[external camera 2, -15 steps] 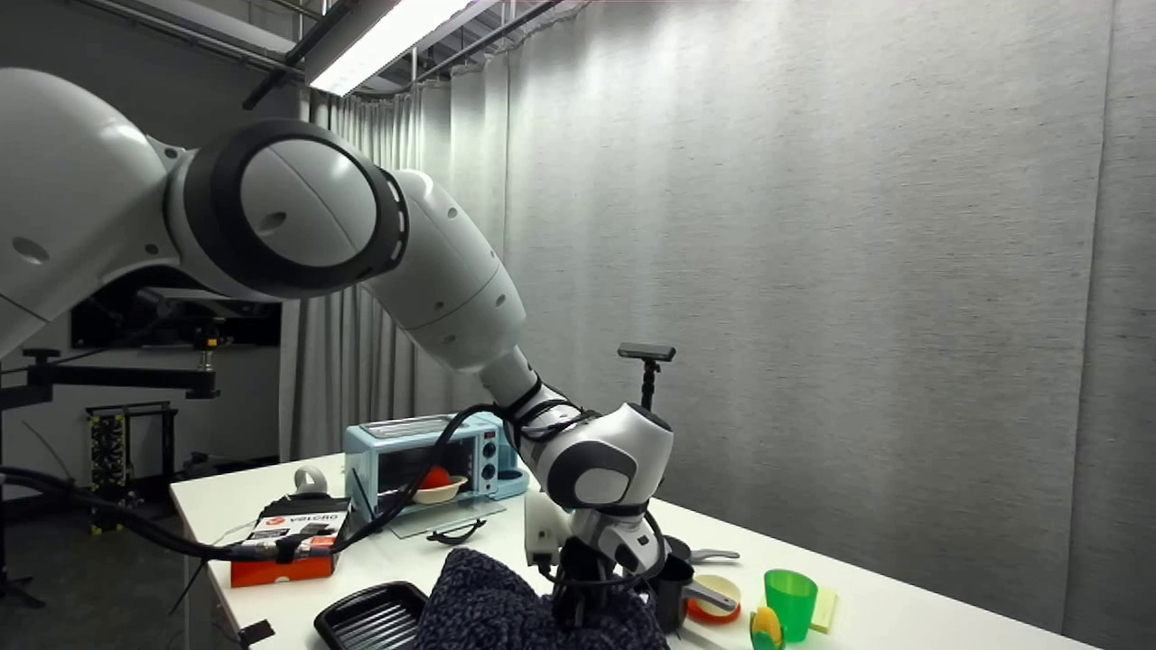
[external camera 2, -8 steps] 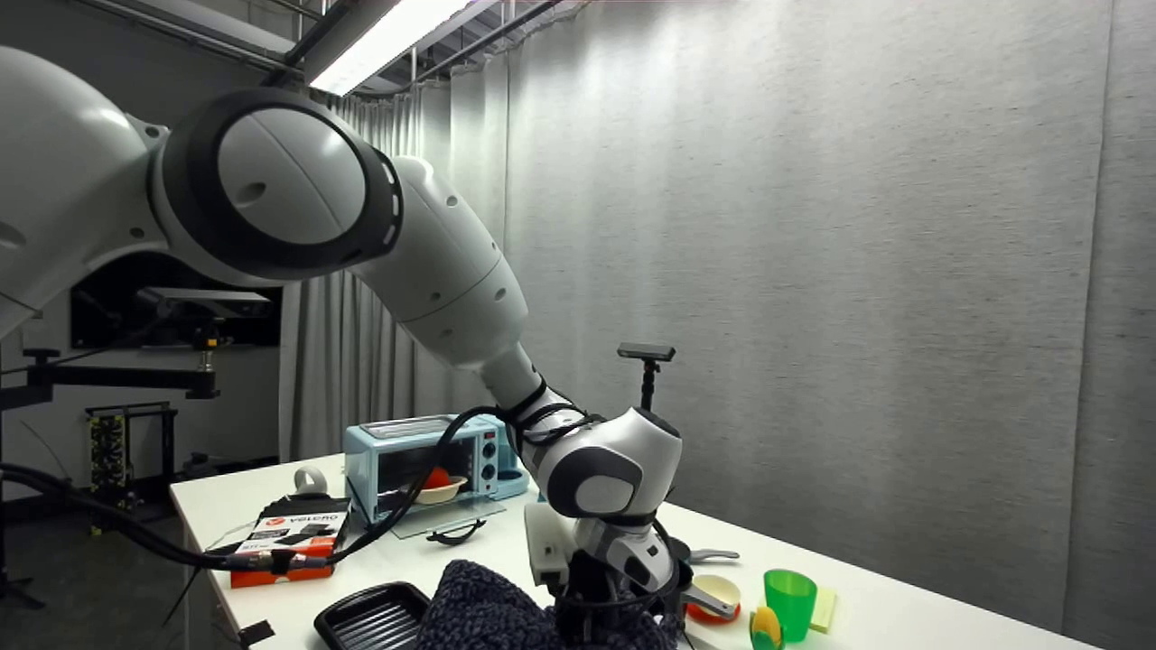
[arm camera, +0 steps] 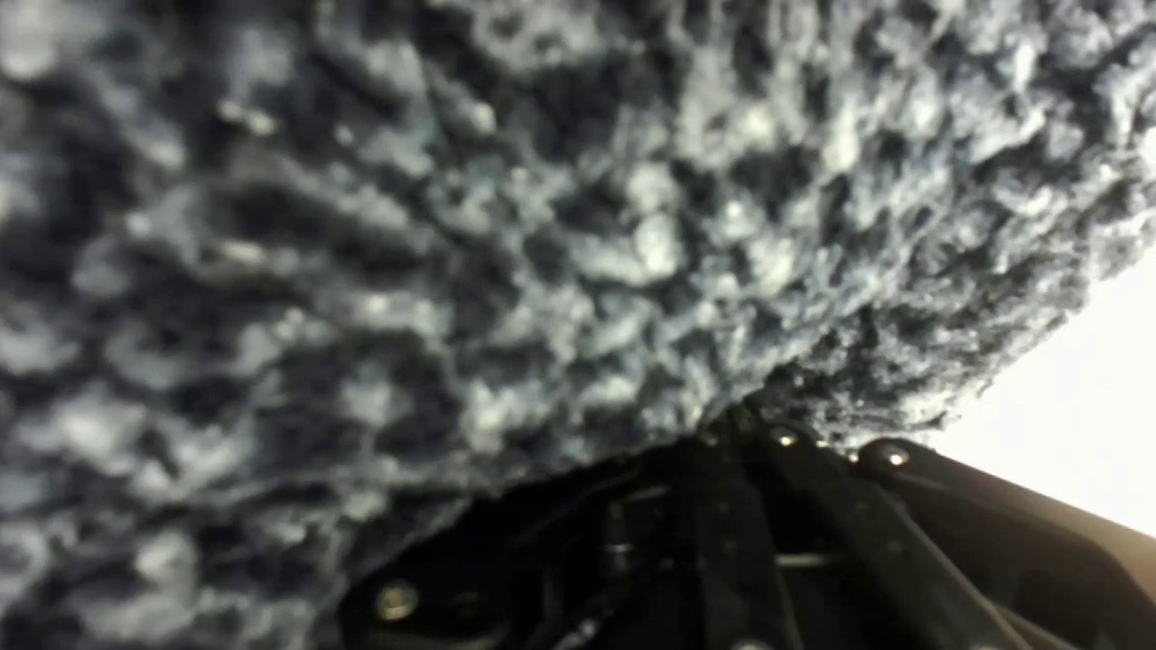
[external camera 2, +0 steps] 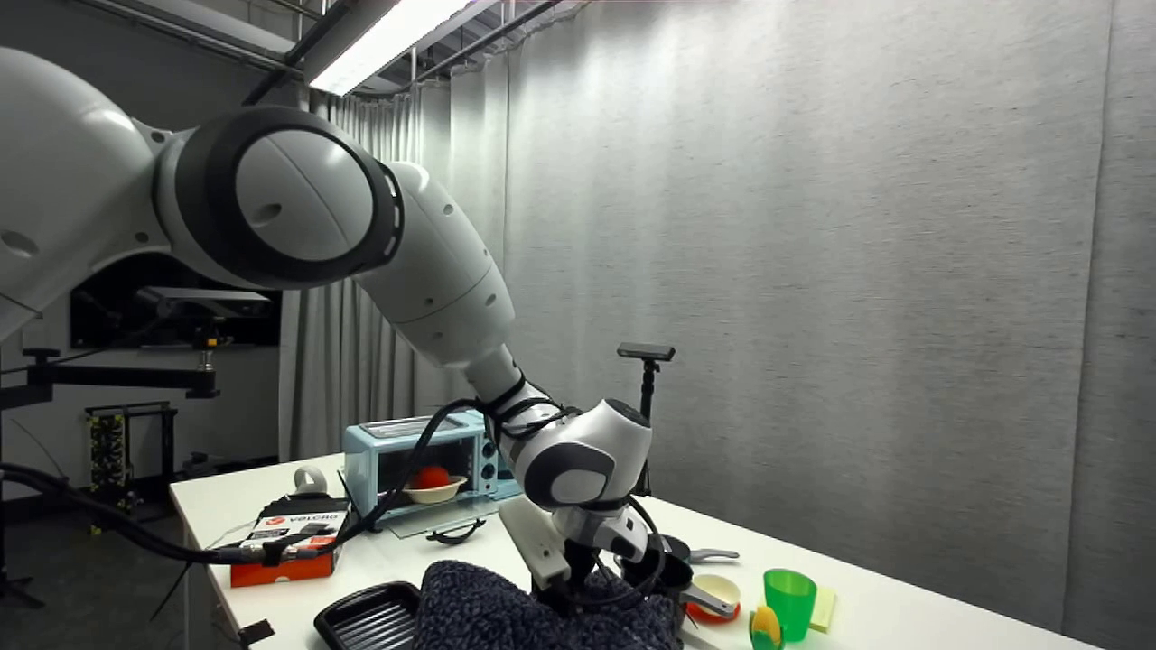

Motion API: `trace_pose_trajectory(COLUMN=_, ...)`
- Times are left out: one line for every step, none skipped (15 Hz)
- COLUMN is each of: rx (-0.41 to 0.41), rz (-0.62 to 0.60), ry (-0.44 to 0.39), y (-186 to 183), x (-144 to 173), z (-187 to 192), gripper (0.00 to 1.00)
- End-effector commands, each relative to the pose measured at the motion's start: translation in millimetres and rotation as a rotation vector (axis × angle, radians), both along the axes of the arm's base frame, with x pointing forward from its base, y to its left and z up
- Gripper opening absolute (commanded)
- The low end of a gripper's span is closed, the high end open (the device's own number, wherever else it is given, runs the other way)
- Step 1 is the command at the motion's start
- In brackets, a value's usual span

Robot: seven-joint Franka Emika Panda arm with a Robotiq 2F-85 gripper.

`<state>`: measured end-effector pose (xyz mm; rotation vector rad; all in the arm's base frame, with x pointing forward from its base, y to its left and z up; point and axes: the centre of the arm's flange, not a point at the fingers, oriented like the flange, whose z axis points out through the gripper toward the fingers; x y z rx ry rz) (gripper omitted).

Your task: Move the blanket to the right

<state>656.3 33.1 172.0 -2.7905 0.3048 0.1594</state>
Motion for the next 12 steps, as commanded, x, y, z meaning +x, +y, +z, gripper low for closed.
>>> trace_pose_trajectory(rx=0.094, rz=0.127, ry=-0.072, y=34, x=0, z=-15, gripper=0.00)
trace_pose_trajectory(rx=0.105, rz=0.154, ry=-0.082, y=40, x=1, z=-10, gripper=0.00)
trace_pose_trajectory(rx=0.093, rz=0.180, ry=-0.080, y=46, x=1, z=-3, gripper=0.00)
trace_pose_trajectory(rx=0.080, rz=0.205, ry=-0.076, y=48, x=0, z=5, gripper=0.00)
trace_pose_trajectory(rx=0.065, rz=0.226, ry=-0.060, y=49, x=1, z=12, gripper=0.00)
trace_pose_trajectory(rx=0.054, rz=0.245, ry=-0.045, y=49, x=0, z=17, gripper=0.00)
trace_pose_trajectory(rx=0.047, rz=0.257, ry=-0.043, y=47, x=0, z=24, gripper=0.00)
trace_pose_trajectory(rx=0.047, rz=0.271, ry=-0.043, y=46, x=0, z=31, gripper=0.00)
trace_pose_trajectory(rx=0.044, rz=0.294, ry=-0.034, y=46, x=-2, z=39, gripper=0.00)
trace_pose_trajectory(rx=0.030, rz=0.314, ry=-0.028, y=47, x=-3, z=48, gripper=0.00)
trace_pose_trajectory(rx=0.021, rz=0.336, ry=-0.030, y=48, x=-4, z=58, gripper=0.00)
trace_pose_trajectory(rx=0.014, rz=0.351, ry=-0.036, y=50, x=-4, z=67, gripper=0.00)
